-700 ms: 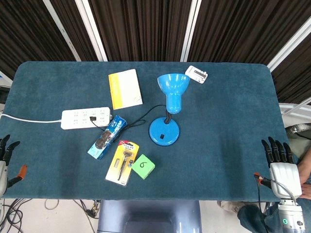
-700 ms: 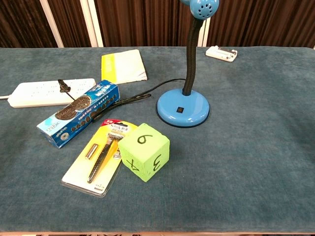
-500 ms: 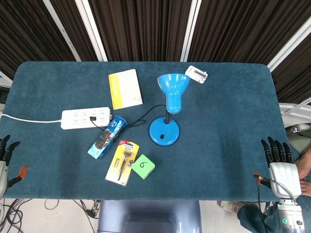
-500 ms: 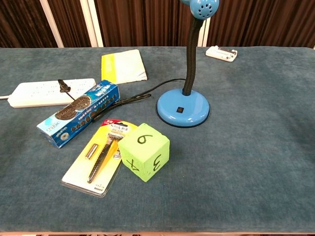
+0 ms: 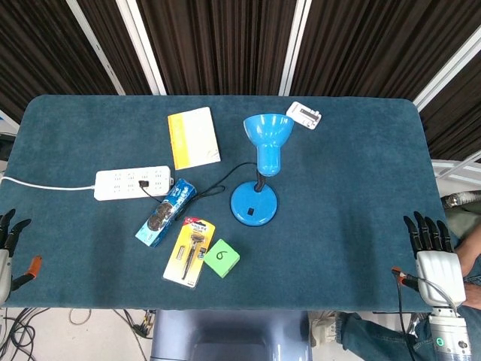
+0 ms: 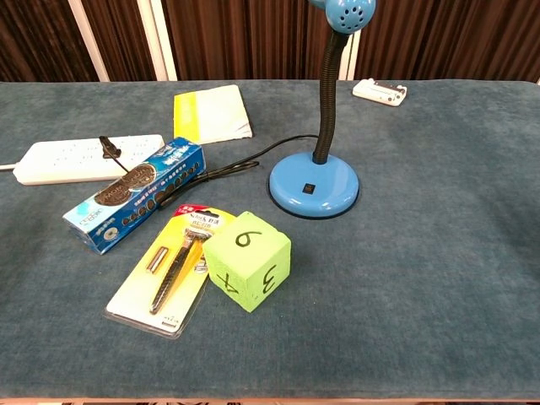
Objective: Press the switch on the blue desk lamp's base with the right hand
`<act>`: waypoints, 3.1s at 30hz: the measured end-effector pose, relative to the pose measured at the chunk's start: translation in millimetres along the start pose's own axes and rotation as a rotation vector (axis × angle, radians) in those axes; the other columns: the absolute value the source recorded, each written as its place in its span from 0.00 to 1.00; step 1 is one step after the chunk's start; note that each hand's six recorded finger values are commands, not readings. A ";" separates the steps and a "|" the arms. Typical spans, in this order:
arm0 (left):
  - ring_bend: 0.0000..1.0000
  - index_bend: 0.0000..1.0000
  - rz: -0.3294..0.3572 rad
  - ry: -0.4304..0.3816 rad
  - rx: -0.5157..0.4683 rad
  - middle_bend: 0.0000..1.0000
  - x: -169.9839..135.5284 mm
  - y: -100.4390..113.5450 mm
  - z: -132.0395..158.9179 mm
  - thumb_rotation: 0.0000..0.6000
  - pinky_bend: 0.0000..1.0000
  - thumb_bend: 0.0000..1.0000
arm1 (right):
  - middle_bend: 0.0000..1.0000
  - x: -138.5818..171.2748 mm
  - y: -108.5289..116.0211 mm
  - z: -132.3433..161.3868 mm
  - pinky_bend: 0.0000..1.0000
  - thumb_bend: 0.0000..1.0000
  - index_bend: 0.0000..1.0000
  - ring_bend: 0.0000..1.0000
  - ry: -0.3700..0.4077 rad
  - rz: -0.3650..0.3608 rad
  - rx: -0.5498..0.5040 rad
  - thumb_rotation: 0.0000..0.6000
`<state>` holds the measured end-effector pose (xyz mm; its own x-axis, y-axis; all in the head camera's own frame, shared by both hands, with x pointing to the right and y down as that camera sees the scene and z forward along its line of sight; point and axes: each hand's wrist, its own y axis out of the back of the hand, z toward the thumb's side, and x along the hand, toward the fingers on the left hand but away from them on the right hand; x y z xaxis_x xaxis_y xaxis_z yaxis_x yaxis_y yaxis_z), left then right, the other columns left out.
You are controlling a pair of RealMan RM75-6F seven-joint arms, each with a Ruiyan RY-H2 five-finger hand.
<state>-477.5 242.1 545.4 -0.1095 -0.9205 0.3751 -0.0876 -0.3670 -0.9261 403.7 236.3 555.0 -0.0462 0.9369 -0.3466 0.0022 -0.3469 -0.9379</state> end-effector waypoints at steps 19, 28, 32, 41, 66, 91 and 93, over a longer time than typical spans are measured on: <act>0.00 0.16 0.009 0.019 -0.005 0.00 1.9 1.8 -1.8 1.00 0.00 0.34 | 0.01 3.2 -1.6 6.5 0.09 0.19 0.00 0.14 0.026 0.047 -0.050 1.00; 0.00 0.16 0.001 0.031 0.004 0.00 4.8 -0.8 -2.0 1.00 0.00 0.35 | 0.44 -11.1 -7.6 25.8 0.34 0.32 0.00 0.60 0.112 0.160 -0.038 1.00; 0.00 0.16 0.000 0.035 0.006 0.00 5.0 -1.2 -2.5 1.00 0.00 0.36 | 0.61 -30.6 -9.4 41.8 0.41 0.39 0.00 0.75 0.161 0.205 -0.045 1.00; 0.00 0.16 -0.002 0.052 0.004 0.00 5.4 -1.2 -5.4 1.00 0.00 0.36 | 0.85 -70.3 -21.5 92.3 0.55 0.82 0.00 0.90 0.240 0.308 -0.077 1.00; 0.00 0.16 -0.017 0.088 -0.007 0.00 7.4 -1.8 -11.1 1.00 0.00 0.37 | 0.85 -93.9 -82.5 225.2 0.78 0.84 0.00 0.90 0.410 0.545 -0.040 1.00; 0.00 0.16 -0.024 0.116 -0.015 0.00 8.3 -1.4 -16.3 1.00 0.00 0.38 | 0.85 -116.3 -112.9 272.1 0.90 0.84 0.00 0.90 0.335 0.526 -0.001 1.00; 0.00 0.16 -0.022 0.118 -0.016 0.00 8.6 -1.1 -16.7 1.00 0.00 0.38 | 0.85 -116.0 -113.5 275.0 0.91 0.84 0.00 0.90 0.341 0.525 -0.002 1.00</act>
<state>-494.9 236.8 550.4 -0.2228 -0.8896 0.3987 -0.1066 -0.3843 -0.9170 134.2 154.9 705.5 0.2830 0.6031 -0.7458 -0.0601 -0.7649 -0.6413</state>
